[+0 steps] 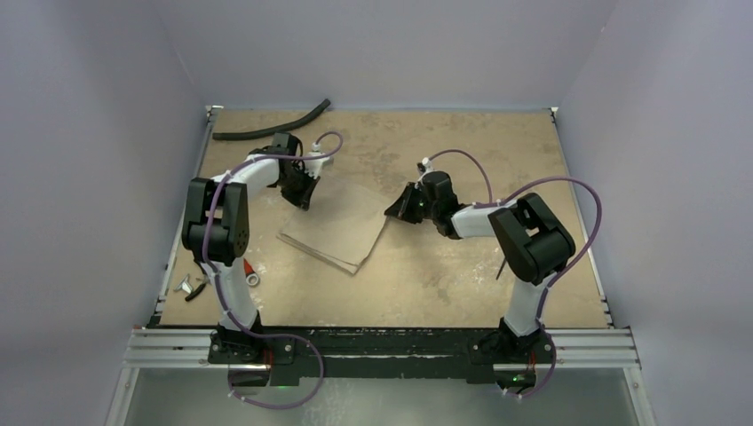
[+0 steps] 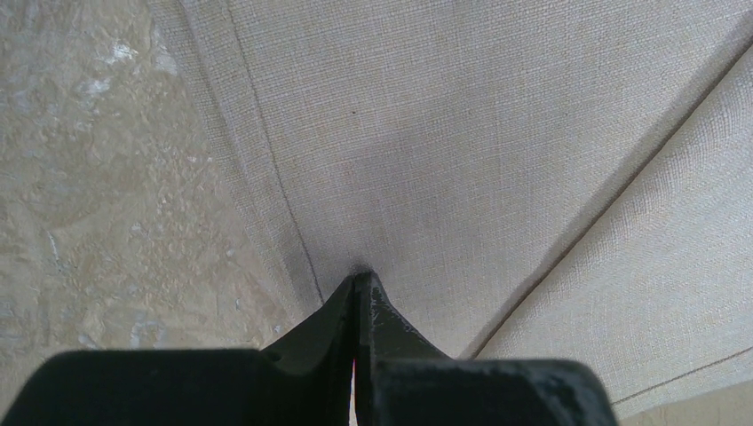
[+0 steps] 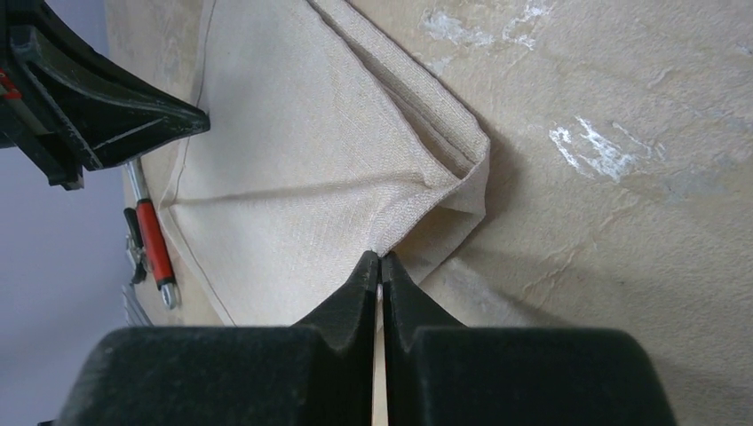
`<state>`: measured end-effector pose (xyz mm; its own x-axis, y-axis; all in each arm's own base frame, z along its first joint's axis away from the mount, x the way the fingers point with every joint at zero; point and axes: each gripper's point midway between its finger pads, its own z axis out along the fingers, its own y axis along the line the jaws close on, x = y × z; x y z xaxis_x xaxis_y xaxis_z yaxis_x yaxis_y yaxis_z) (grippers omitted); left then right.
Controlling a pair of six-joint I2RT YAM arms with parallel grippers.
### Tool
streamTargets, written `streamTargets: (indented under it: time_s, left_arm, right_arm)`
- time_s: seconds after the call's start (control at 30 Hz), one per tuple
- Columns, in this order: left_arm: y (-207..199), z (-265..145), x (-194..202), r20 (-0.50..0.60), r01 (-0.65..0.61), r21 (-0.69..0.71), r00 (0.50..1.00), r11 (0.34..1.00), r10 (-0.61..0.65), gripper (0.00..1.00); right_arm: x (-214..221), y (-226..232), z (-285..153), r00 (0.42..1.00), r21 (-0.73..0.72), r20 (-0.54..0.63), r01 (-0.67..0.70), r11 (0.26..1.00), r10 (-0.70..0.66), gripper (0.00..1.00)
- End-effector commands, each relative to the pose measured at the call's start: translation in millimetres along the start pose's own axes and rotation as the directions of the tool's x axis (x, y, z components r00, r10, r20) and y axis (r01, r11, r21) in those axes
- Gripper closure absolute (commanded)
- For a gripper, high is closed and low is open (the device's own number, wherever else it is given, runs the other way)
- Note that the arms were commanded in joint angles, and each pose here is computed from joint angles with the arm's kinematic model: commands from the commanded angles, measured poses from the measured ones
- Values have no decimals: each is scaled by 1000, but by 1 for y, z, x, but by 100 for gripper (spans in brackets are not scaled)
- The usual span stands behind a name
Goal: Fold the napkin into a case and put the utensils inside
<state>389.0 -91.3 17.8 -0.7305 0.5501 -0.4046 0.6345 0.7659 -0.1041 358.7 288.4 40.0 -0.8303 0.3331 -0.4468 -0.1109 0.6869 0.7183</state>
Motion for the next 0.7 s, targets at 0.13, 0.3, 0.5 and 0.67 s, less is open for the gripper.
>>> streamTargets:
  time_s: [0.13, 0.3, 0.5, 0.67]
  left_arm:
    - [2, -2, 3, 10, -34, -18, 999, 999, 34, 100]
    - [0, -7, 0, 20, -39, -15, 999, 999, 40, 100]
    - [0, -8, 3, 11, -46, -14, 999, 999, 46, 100]
    - [-2, -9, 2, 13, -44, -10, 999, 999, 44, 100]
  right_arm:
    - [-14, 21, 8, 1000, -84, 21, 2, 996, 0, 99]
    - [-6, -3, 14, 999, 11, 6, -36, 999, 36, 100]
    - [-3, -20, 6, 999, 67, 29, -31, 997, 29, 100]
    - [-3, -20, 4, 999, 52, 34, -25, 998, 23, 100]
